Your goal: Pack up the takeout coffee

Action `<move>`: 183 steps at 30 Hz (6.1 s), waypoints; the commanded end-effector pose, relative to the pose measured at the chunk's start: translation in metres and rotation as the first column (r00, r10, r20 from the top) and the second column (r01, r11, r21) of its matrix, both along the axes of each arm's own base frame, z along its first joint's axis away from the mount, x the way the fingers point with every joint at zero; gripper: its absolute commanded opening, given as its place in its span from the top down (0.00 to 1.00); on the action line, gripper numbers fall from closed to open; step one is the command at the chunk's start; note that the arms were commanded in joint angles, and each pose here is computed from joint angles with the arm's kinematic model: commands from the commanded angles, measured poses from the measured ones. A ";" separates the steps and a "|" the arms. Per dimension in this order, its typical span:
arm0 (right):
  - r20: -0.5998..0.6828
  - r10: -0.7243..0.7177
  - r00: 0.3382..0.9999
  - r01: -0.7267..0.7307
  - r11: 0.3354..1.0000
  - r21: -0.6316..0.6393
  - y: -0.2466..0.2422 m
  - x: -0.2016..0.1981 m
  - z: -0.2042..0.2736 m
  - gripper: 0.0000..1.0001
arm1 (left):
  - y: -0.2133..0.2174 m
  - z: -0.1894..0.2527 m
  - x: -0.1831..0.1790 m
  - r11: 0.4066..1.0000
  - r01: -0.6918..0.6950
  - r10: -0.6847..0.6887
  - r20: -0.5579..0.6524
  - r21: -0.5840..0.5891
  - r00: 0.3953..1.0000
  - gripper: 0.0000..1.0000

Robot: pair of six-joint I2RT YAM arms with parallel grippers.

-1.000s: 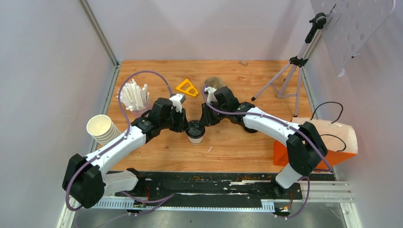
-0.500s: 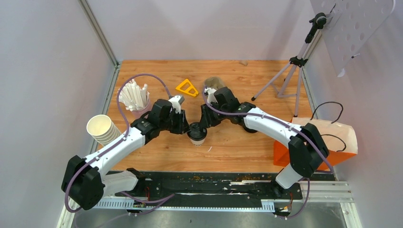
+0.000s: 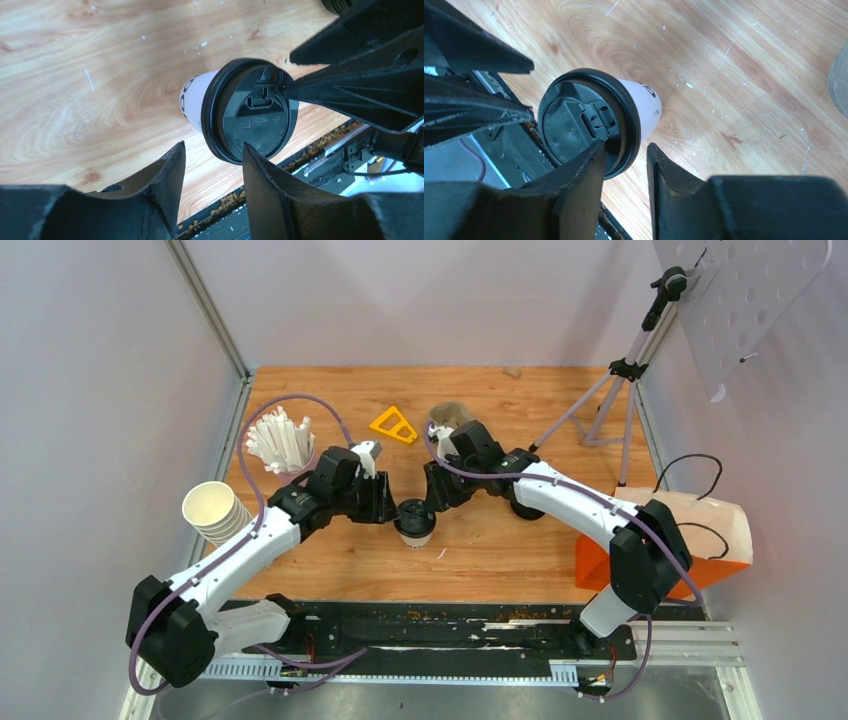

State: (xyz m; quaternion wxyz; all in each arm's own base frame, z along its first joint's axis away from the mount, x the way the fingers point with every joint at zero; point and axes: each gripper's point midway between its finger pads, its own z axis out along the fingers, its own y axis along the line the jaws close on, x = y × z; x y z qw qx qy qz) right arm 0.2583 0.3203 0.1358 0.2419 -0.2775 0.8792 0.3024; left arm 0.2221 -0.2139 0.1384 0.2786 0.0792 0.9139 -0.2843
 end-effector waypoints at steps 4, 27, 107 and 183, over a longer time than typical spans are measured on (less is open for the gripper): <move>-0.018 0.027 0.999 -0.023 0.986 0.167 0.017 -0.011 0.052 0.75 | -0.002 0.034 0.026 0.999 0.012 -0.017 0.119 0.038 0.993 0.46; -0.159 0.040 0.987 0.007 0.960 0.280 0.036 -0.023 0.034 0.90 | -0.018 0.036 0.051 0.993 0.118 -0.116 0.186 0.002 0.976 0.51; -0.136 0.093 0.986 -0.059 0.971 0.233 0.022 -0.028 0.016 0.89 | -0.007 0.016 -0.013 0.983 0.003 -0.008 -0.026 -0.185 1.000 0.44; -0.200 0.071 0.977 -0.040 0.987 0.156 -0.002 -0.045 -0.042 0.90 | -0.007 0.007 -0.003 0.962 -0.079 0.080 -0.005 -0.260 0.997 0.41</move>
